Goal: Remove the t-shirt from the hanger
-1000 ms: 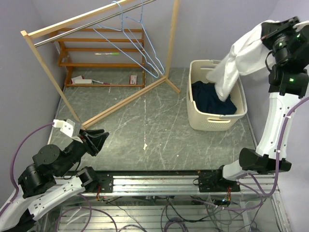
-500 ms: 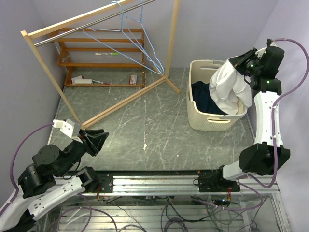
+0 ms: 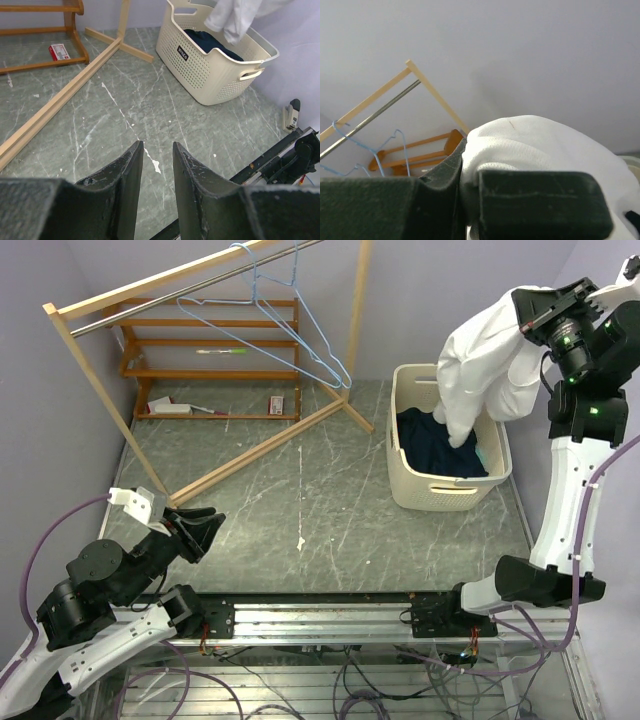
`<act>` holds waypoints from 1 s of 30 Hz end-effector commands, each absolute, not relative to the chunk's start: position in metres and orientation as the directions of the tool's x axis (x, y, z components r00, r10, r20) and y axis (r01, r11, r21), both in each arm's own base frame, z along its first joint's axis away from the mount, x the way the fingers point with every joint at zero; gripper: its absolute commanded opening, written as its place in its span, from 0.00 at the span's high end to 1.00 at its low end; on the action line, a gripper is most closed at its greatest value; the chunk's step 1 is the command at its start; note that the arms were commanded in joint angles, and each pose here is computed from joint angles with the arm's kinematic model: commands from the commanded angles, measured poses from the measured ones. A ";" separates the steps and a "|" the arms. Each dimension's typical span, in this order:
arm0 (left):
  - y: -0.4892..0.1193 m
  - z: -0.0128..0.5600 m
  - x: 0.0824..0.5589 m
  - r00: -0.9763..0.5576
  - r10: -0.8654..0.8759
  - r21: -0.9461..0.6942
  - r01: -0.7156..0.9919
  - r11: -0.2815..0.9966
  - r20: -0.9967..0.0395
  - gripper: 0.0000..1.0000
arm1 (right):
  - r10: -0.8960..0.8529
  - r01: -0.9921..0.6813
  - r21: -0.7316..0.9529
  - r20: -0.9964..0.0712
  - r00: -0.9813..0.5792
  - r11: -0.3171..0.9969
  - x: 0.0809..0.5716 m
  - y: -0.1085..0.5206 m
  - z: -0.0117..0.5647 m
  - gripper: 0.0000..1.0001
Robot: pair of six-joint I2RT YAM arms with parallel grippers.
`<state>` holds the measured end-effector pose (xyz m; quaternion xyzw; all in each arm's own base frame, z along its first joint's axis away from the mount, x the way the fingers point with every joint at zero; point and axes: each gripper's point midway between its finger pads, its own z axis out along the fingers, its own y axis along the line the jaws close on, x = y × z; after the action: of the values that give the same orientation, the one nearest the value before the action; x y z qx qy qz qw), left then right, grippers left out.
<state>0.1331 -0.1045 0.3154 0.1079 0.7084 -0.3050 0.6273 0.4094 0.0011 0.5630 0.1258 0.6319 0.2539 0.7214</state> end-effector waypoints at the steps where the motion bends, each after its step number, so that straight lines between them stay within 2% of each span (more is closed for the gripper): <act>1: -0.100 0.322 0.134 -0.166 -0.266 -0.314 0.524 0.792 -0.950 0.59 | 0.545 -0.216 0.528 -0.838 0.023 0.821 0.420 0.006 0.544 1.00; 8: -0.100 0.322 0.133 -0.165 -0.268 -0.315 0.526 0.790 -0.949 0.59 | 0.574 -0.111 0.580 -0.815 -0.086 0.807 0.437 -0.002 0.464 1.00; 9: -0.099 0.322 0.133 -0.165 -0.269 -0.315 0.525 0.791 -0.949 0.59 | 0.580 -0.086 0.590 -0.806 -0.119 0.803 0.441 -0.003 0.448 0.92; 10: -0.099 0.322 0.133 -0.165 -0.268 -0.315 0.526 0.790 -0.949 0.59 | 0.586 -0.064 0.600 -0.795 -0.156 0.797 0.445 -0.002 0.432 0.76; 11: -0.099 0.322 0.133 -0.165 -0.269 -0.315 0.526 0.790 -0.949 0.59 | 0.591 -0.046 0.610 -0.783 -0.195 0.791 0.447 -0.001 0.418 0.56; 12: -0.099 0.322 0.133 -0.166 -0.268 -0.315 0.526 0.790 -0.949 0.59 | 0.593 -0.039 0.617 -0.771 -0.233 0.786 0.449 0.001 0.406 0.43; 13: -0.099 0.322 0.133 -0.166 -0.268 -0.315 0.525 0.791 -0.949 0.58 | 0.593 -0.038 0.622 -0.761 -0.264 0.782 0.450 0.004 0.396 0.36; 15: -0.099 0.321 0.134 -0.168 -0.267 -0.315 0.523 0.792 -0.949 0.57 | 0.591 -0.048 0.630 -0.750 -0.298 0.775 0.448 0.010 0.386 0.28; 20: -0.100 0.320 0.135 -0.172 -0.263 -0.314 0.518 0.795 -0.949 0.52 | 0.575 -0.084 0.615 -0.770 -0.276 0.784 0.424 0.018 0.394 0.25; 22: -0.100 0.321 0.135 -0.172 -0.265 -0.316 0.516 0.796 -0.949 0.49 | 0.556 -0.103 0.597 -0.787 -0.267 0.795 0.414 0.023 0.401 0.02; 25: -0.099 0.320 0.135 -0.172 -0.265 -0.315 0.514 0.798 -0.949 0.47 | 0.505 -0.098 0.555 -0.806 -0.308 0.826 0.408 0.031 0.395 0.00; 30: -0.098 0.320 0.135 -0.170 -0.270 -0.319 0.510 0.799 -0.948 0.46 | 0.456 -0.129 0.552 -0.780 -0.428 0.823 0.393 0.050 0.360 0.00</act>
<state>0.1331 -0.1007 0.3170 0.1012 0.7054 -0.3041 0.6322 0.4077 0.0375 0.3859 0.1323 0.7705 0.2754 0.5594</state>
